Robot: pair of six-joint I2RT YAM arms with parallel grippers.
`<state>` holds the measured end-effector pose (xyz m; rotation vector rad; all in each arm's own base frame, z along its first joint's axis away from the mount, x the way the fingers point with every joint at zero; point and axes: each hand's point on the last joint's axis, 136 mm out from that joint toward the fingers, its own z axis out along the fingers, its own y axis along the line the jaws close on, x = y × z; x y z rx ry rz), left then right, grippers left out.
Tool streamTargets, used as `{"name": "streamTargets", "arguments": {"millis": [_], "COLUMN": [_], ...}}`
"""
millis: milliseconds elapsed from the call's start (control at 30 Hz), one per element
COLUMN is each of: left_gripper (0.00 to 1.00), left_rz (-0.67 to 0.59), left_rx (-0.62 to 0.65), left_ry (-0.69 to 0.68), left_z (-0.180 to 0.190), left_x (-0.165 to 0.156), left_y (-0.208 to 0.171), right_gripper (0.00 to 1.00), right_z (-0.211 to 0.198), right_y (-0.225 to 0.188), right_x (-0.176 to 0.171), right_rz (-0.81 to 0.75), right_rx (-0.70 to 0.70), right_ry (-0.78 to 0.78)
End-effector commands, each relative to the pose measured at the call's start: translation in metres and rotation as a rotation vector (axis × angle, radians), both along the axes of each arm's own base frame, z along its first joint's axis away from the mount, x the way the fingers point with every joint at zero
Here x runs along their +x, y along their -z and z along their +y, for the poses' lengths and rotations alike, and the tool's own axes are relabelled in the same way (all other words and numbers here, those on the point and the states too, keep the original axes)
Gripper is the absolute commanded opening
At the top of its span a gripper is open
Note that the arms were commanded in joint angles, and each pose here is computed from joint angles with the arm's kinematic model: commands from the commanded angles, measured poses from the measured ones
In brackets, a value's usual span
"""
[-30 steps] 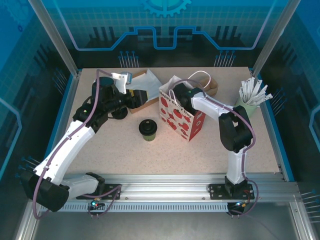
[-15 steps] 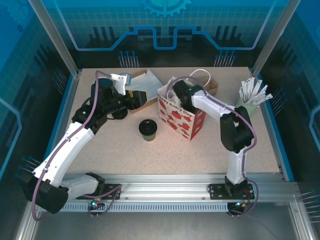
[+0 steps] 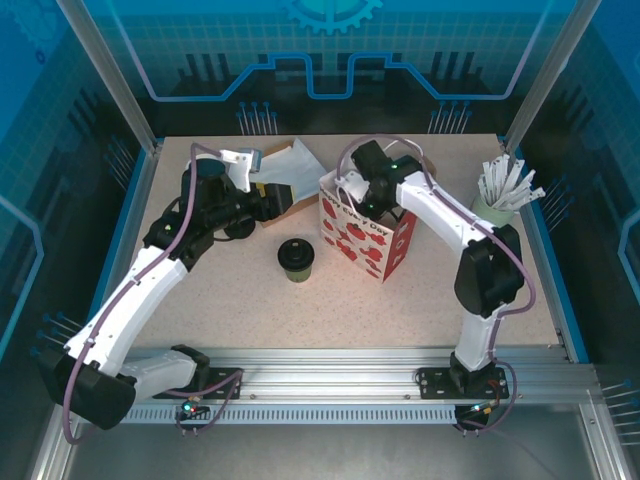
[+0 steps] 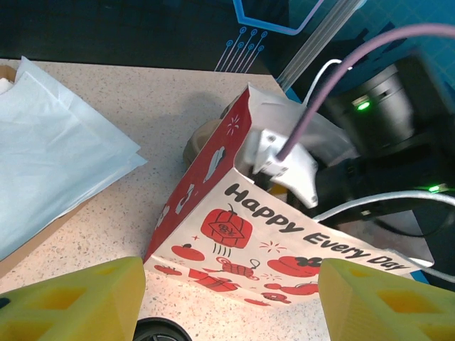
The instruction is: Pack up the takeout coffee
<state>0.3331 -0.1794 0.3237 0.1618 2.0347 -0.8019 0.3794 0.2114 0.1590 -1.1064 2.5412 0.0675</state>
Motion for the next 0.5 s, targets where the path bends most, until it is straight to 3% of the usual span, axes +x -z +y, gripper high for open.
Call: {"name": "streamTargets", "arguments": {"millis": [0, 467], "left_gripper": [0.67, 0.68], "left_rz": [-0.019, -0.009], "left_rx": [0.006, -0.01], "left_ry": [-0.017, 0.005], "left_z": [0.006, 0.003], "left_x": [-0.001, -0.006], "left_y": [-0.002, 0.001], "right_gripper": [0.81, 0.8], "right_z": [0.002, 0.002], "right_y": [-0.052, -0.172], "right_x": [-0.002, 0.016], "right_rz": [-0.065, -0.282], "right_rx": [0.099, 0.322], "right_ry": [0.011, 0.076]}}
